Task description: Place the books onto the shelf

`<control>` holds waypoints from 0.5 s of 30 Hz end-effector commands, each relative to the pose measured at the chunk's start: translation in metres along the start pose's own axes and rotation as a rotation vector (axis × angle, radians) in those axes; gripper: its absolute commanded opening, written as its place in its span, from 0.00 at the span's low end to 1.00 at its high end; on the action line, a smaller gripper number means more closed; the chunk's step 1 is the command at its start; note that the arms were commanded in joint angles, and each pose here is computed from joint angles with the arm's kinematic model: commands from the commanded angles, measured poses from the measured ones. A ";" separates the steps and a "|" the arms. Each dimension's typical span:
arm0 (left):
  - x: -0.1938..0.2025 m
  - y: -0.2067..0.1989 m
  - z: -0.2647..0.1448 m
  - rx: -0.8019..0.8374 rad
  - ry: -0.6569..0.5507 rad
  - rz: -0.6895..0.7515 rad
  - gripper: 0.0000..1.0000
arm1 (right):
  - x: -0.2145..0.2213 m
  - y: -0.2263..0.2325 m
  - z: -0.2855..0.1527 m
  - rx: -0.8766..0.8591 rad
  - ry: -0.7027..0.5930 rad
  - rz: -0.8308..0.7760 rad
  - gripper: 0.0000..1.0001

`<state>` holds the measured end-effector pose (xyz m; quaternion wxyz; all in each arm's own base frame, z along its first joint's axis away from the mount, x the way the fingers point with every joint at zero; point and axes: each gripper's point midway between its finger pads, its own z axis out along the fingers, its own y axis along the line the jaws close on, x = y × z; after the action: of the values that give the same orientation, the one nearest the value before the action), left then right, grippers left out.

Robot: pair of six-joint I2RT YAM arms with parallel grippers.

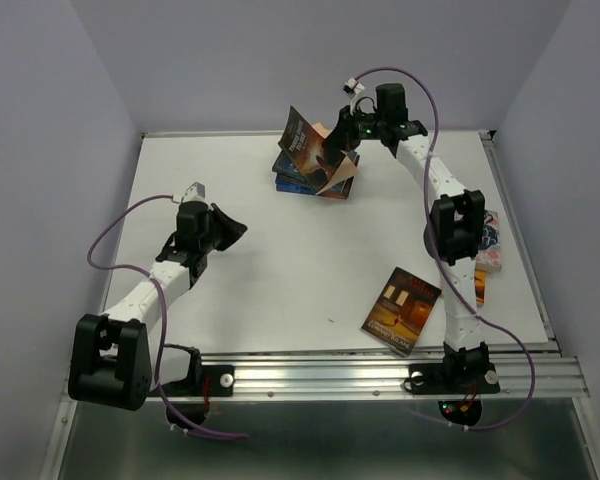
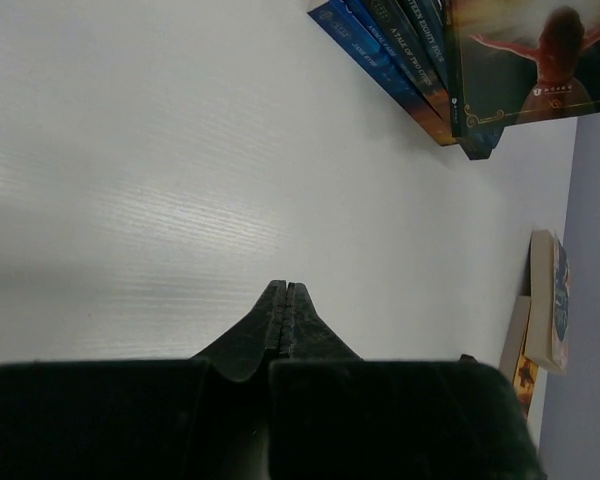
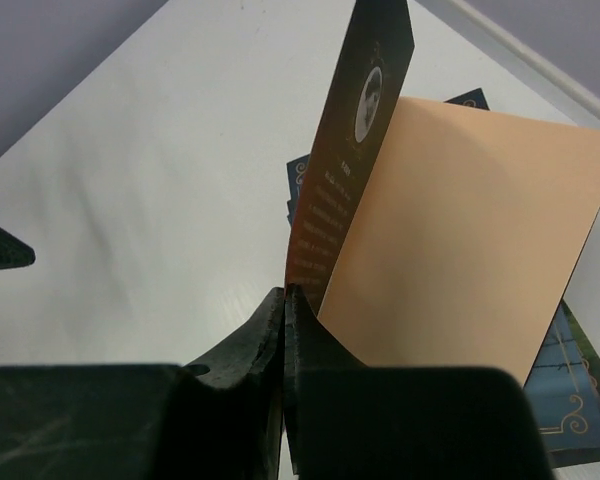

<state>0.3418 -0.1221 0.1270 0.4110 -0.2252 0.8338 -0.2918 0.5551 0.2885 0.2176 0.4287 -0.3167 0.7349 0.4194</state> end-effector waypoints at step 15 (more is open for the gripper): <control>-0.019 -0.022 0.009 0.053 0.003 0.043 0.00 | 0.013 -0.055 -0.039 0.484 0.142 -0.030 1.00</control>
<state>0.3500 -0.1264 0.1223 0.3951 -0.2150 0.8438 -0.2928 0.5694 0.2465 0.1605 0.3925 -0.2629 0.8379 0.2732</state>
